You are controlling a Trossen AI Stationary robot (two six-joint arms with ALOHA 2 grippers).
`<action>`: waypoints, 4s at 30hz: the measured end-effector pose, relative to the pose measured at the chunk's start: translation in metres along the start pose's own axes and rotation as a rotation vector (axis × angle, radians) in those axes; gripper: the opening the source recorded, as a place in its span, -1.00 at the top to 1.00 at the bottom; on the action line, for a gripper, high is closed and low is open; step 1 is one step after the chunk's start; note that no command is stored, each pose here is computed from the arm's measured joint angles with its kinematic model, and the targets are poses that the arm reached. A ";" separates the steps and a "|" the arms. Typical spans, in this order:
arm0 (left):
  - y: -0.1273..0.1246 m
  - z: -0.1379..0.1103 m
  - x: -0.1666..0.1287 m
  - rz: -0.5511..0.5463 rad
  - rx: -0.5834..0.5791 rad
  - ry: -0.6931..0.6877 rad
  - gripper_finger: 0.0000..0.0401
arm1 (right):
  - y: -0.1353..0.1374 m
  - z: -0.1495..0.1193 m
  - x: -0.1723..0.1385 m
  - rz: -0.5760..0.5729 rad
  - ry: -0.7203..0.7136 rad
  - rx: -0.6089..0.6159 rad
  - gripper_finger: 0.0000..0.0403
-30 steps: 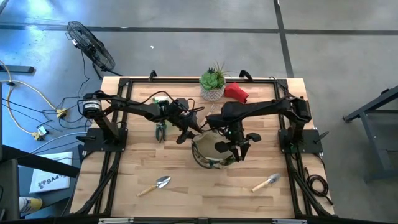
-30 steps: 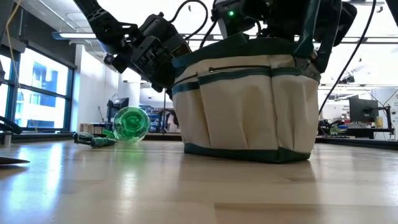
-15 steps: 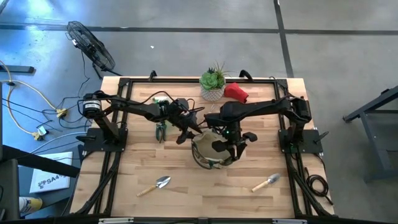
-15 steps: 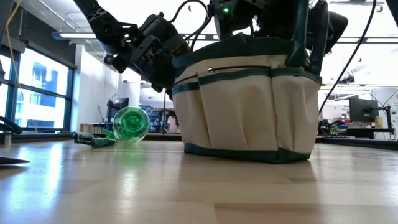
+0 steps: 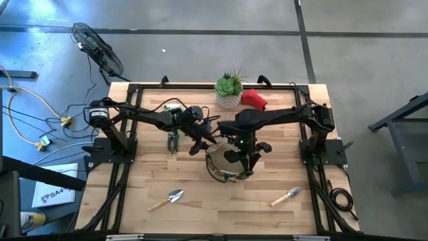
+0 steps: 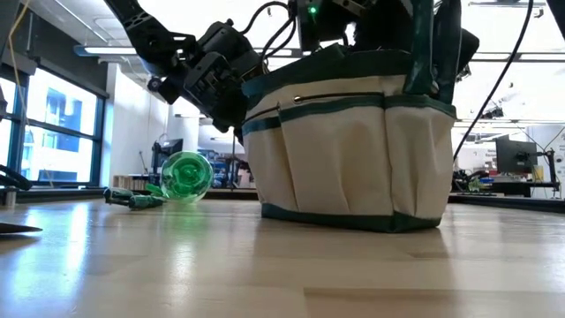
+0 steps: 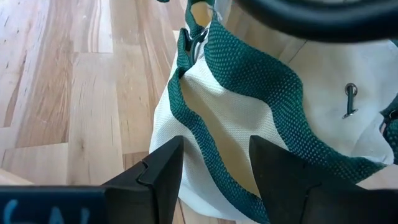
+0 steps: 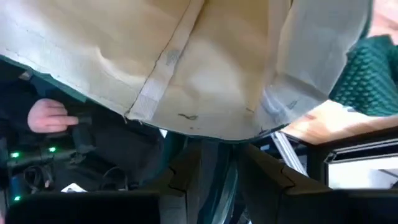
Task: Pick & Place Garden tools in Gardening bag
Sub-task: Put the right green shear scissors into the gardening bag, then adjust the gardening bag
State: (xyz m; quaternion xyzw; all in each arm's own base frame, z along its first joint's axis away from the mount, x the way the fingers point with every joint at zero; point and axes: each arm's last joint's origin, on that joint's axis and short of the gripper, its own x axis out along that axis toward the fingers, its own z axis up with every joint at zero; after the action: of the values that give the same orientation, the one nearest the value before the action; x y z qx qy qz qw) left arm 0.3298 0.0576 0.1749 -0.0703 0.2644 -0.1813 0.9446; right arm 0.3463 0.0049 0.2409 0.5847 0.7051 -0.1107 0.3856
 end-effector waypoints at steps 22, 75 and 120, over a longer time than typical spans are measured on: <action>0.000 -0.003 0.000 -0.005 0.009 0.029 0.10 | 0.000 0.003 -0.002 -0.003 -0.047 0.121 0.24; -0.002 0.001 -0.013 0.248 -0.089 0.075 0.10 | 0.015 -0.199 -0.029 -0.451 -1.368 -0.594 0.26; -0.013 0.006 -0.024 0.247 -0.012 0.112 0.10 | -0.011 -0.195 0.007 -0.478 -1.427 -0.515 0.26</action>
State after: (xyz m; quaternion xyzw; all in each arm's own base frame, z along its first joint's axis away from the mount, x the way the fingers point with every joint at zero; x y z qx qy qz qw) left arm 0.3103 0.0547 0.1945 -0.0329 0.3243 -0.0655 0.9431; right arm 0.2550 0.1251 0.3649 0.0980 0.3974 -0.3720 0.8331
